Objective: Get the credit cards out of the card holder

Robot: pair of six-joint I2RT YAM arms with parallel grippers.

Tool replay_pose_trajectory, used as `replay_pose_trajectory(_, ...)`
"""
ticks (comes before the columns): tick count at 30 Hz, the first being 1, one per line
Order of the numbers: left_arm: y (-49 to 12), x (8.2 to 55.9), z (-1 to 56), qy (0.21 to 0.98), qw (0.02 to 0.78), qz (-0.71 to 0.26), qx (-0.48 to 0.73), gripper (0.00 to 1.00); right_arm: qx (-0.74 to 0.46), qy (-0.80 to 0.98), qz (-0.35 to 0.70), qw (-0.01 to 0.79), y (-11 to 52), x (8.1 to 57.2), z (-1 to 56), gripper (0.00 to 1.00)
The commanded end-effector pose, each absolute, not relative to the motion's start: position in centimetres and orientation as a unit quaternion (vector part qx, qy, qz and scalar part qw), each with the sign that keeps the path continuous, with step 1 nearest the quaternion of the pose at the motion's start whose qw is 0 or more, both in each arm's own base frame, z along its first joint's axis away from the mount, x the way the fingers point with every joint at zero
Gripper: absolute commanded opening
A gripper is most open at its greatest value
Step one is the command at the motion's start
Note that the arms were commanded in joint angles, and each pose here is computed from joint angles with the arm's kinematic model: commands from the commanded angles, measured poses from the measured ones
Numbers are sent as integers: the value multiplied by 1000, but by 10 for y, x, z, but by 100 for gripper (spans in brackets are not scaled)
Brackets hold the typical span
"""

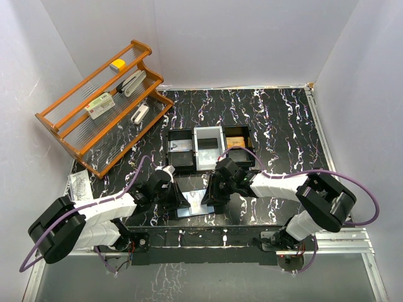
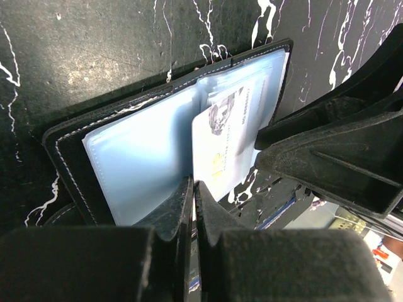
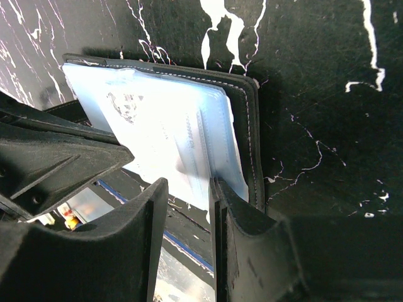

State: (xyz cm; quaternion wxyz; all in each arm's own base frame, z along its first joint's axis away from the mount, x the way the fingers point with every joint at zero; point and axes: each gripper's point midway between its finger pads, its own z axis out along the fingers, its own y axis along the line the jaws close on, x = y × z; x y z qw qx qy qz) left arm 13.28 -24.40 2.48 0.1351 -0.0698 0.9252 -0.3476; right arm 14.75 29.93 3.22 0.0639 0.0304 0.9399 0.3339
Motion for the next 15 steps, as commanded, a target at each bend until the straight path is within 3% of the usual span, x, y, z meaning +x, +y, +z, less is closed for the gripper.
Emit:
replay_pose_trajectory(1, -239, 135, 27, 930, 143, -332, -64, 0, 24, 954, 291, 75, 288, 150, 18, 31)
replay_pose_trajectory(9, -242, 138, 30, 929, 144, -335, -61, 0, -23, 935, 327, 134, 307, 173, 68, 34)
replay_pose_trajectory(15, -247, 142, 34, 925, 149, -343, -63, 0, -55, 912, 386, 124, 332, 171, 86, 36)
